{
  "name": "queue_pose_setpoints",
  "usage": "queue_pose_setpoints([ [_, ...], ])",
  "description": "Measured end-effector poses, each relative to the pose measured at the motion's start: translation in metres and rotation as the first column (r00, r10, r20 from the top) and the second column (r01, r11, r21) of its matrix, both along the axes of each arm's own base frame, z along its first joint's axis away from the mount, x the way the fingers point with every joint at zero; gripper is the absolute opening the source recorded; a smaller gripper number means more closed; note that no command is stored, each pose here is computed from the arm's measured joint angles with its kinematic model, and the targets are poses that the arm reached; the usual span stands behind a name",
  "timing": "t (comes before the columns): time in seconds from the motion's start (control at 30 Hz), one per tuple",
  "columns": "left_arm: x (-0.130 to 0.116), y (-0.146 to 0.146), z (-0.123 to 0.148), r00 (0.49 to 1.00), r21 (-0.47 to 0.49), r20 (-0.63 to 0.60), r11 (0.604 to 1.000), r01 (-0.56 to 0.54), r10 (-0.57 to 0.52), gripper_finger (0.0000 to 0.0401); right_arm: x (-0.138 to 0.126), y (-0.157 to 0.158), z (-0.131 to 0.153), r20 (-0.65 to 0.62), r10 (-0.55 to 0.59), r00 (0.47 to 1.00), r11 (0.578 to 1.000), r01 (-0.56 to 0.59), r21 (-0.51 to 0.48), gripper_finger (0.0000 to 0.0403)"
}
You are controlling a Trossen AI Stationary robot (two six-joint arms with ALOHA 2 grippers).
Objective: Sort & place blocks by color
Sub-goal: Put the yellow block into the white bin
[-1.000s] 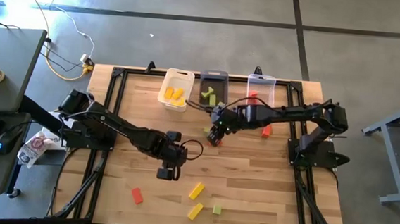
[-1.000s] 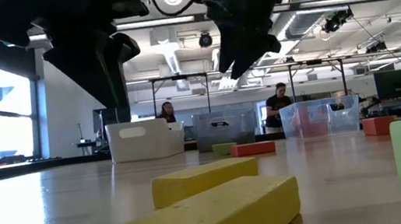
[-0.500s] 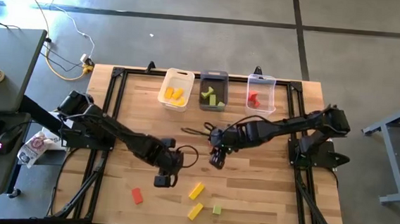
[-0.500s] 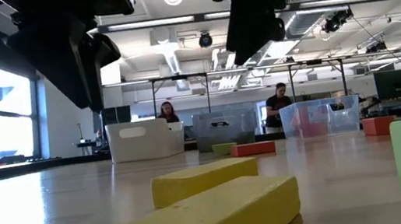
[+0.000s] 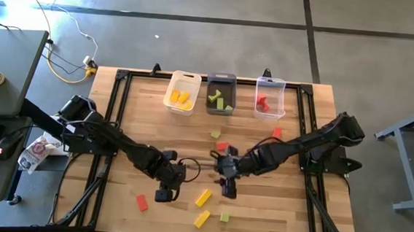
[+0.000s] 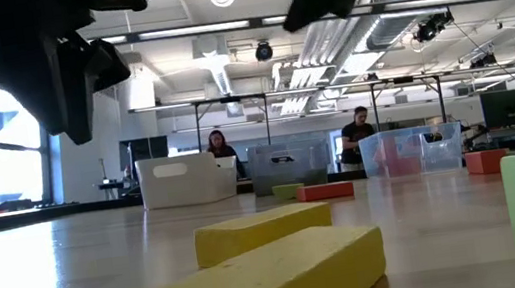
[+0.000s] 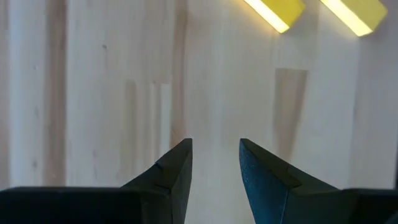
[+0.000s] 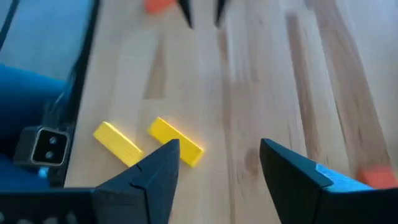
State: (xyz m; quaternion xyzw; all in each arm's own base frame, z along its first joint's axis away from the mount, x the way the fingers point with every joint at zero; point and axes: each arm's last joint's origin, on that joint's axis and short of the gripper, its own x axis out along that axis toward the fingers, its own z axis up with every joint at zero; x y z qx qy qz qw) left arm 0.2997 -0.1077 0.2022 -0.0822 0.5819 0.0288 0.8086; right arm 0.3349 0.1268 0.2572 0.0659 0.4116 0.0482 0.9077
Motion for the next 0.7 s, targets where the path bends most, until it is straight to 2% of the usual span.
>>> queue_pose_setpoints([
  [0.17,-0.003,-0.007,0.000,1.000,-0.036,-0.011,0.999,-0.010,0.009,0.0117,0.000,0.020,0.006,0.125,0.166,0.978,0.977,-0.146,-0.154,0.0227],
  [0.33,-0.007,-0.017,0.000,1.000,-0.056,-0.018,0.998,-0.012,0.011,0.0117,0.003,0.031,0.001,0.149,0.314,0.938,0.930,-0.272,-0.247,0.0227],
  [0.5,-0.010,-0.024,0.000,1.000,-0.062,-0.020,0.998,-0.005,0.004,0.0117,0.012,0.036,-0.012,0.149,0.395,0.907,0.892,-0.339,-0.299,0.0227],
  [0.7,-0.012,-0.030,0.000,1.000,-0.063,-0.019,0.998,0.015,-0.016,0.0117,0.024,0.041,-0.029,0.160,0.474,0.866,0.863,-0.420,-0.282,0.0226],
])
